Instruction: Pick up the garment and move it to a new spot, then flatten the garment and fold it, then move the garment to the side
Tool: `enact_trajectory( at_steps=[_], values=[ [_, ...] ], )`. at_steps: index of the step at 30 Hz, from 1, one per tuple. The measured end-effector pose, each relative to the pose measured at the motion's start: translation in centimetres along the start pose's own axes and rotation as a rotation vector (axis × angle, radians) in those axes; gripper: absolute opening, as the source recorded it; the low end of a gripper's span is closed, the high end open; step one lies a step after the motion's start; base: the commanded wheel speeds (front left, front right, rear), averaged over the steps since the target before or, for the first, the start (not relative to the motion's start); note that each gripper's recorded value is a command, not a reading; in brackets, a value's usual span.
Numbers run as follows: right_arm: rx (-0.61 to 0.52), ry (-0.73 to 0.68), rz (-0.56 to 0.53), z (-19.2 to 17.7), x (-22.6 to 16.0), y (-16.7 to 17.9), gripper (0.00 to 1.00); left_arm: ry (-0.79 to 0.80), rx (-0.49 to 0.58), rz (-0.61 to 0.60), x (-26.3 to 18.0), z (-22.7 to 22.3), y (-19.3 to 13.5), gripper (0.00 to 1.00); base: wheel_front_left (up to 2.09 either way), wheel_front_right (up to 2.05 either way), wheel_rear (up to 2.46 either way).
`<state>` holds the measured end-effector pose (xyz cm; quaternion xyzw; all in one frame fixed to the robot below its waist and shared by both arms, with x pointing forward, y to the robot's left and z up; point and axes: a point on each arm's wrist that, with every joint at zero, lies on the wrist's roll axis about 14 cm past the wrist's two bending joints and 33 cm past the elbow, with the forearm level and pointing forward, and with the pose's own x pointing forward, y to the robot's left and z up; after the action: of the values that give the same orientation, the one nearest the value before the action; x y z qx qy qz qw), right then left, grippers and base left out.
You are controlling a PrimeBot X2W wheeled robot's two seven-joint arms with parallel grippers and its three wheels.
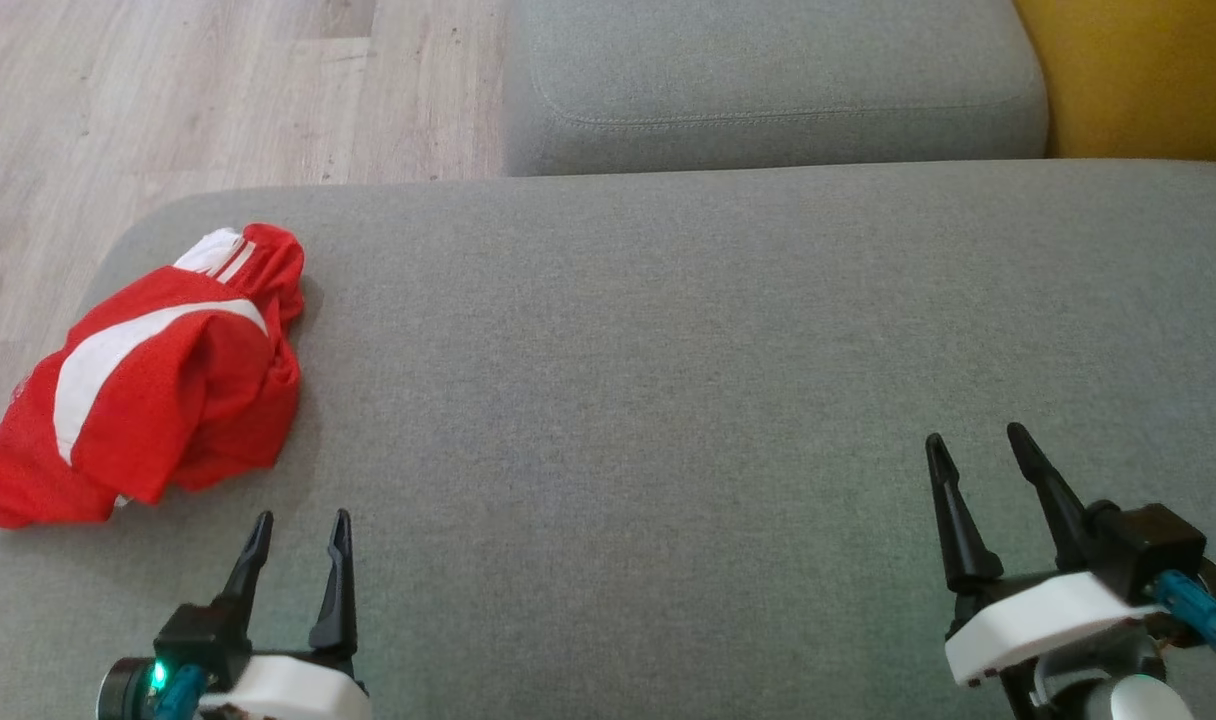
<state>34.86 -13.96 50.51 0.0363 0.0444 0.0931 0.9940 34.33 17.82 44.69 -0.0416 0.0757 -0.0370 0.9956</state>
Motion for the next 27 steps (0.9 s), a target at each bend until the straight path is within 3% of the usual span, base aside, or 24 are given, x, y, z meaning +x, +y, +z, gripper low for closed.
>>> enact_trajectory(
  at_steps=[14,27],
  values=[
    [-0.001,0.004,0.019,-0.1,0.4,0.5,1.0,0.015,0.004,0.051,-0.4,-0.3,1.2,1.0,0.0,0.0,0.0],
    [-0.004,0.016,0.209,-0.2,2.8,6.4,1.0,-0.021,-0.002,0.246,-3.6,0.4,6.7,1.0,0.0,0.0,0.0]
  ],
)
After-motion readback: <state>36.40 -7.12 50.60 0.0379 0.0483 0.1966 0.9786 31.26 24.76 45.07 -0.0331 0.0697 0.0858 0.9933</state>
